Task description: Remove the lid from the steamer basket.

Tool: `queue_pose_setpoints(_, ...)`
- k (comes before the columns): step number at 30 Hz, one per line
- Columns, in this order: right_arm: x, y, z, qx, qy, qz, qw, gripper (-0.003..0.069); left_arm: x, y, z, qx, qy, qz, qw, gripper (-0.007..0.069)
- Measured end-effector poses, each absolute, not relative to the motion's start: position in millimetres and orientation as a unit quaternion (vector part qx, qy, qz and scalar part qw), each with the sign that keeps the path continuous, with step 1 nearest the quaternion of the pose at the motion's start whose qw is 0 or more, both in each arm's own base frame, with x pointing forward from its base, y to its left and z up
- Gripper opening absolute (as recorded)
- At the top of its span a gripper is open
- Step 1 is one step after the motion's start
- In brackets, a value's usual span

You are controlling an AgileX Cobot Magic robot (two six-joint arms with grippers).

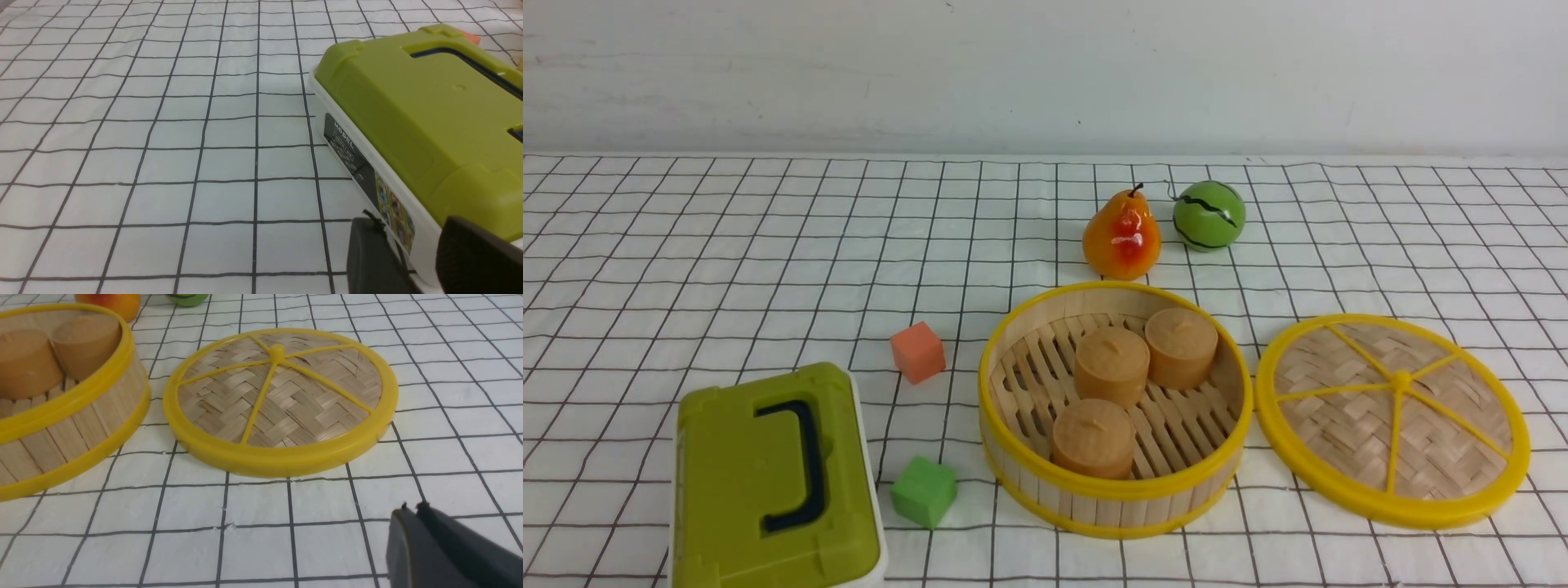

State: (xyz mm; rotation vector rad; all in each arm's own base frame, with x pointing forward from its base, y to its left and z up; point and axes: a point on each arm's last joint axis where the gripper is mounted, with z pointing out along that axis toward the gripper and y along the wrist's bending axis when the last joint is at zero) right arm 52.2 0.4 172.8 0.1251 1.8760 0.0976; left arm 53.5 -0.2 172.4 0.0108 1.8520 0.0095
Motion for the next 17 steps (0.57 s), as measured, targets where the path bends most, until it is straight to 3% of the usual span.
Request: queue_pose_setpoints(17, 52.2, 0.4, 172.8, 0.054, 0.805, 0.042, 0.589, 0.0027, 53.5, -0.2, 172.4, 0.005, 0.799, 0.004, 0.601, 0.0239)
